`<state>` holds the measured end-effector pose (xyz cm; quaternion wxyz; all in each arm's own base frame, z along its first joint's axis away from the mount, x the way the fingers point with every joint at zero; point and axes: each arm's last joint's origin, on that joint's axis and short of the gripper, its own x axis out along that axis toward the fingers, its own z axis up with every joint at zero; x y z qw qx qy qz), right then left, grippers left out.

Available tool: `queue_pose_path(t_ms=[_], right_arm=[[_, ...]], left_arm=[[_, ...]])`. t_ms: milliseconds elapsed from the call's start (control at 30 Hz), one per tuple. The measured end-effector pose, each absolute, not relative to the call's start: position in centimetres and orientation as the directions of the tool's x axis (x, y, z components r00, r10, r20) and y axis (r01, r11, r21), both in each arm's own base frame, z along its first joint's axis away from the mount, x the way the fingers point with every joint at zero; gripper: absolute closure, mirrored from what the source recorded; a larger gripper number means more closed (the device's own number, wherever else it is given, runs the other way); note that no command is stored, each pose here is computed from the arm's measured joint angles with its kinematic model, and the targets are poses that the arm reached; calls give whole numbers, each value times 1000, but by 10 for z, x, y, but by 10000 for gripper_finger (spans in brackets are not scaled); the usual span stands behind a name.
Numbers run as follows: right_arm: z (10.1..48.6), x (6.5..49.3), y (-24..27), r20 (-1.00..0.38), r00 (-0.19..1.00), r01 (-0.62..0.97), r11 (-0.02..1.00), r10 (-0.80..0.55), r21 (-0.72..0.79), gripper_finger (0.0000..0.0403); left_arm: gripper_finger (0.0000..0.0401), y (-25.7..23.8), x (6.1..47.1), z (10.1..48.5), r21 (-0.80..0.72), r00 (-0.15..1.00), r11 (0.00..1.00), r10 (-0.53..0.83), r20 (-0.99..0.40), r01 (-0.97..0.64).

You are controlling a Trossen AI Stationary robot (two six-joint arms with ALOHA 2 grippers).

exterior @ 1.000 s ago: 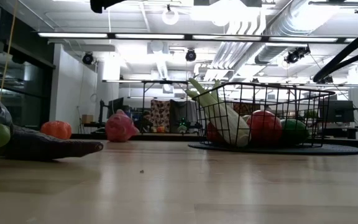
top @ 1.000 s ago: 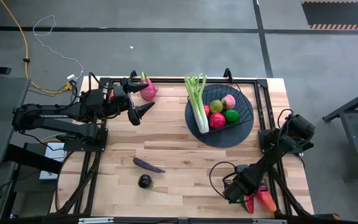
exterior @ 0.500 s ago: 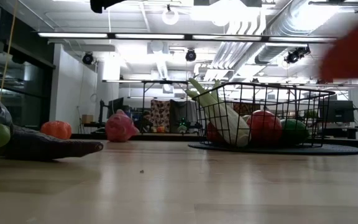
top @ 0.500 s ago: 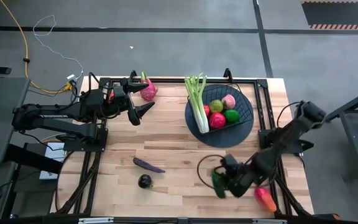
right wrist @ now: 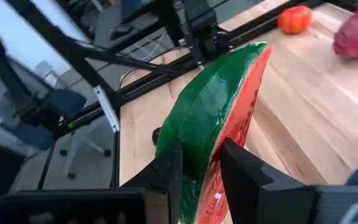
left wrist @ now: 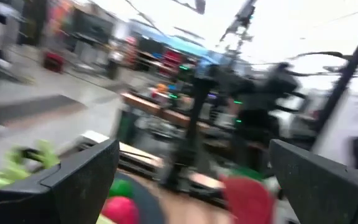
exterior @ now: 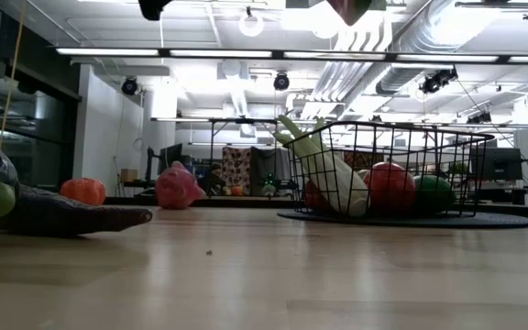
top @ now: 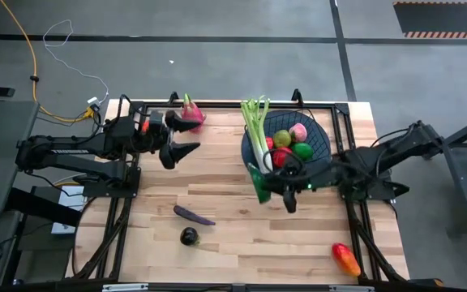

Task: Build produce basket
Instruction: Put the watermelon into the wire basket

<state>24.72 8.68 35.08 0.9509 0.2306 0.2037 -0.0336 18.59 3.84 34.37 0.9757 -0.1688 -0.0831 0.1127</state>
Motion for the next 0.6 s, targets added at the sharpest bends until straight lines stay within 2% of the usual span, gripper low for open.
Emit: queue_pose_path(t_ms=[200, 333, 467, 600], right_arm=[[350, 249, 67, -431, 889, 22, 923, 158, 383, 325], [320, 249, 54, -418, 869, -60, 896, 263, 439, 325], [291, 244, 34, -265, 896, -181, 838, 356, 514, 325], [282, 240, 14, -43, 930, -306, 832, 365, 462, 325]], left_arm=[[1, 36, 186, 344, -462, 978, 882, 170, 124, -95], [1, 36, 186, 344, -492, 978, 866, 171, 124, -89], [1, 36, 186, 344, -495, 977, 864, 175, 123, -92], [1, 37, 186, 344, -495, 976, 863, 181, 123, -98]])
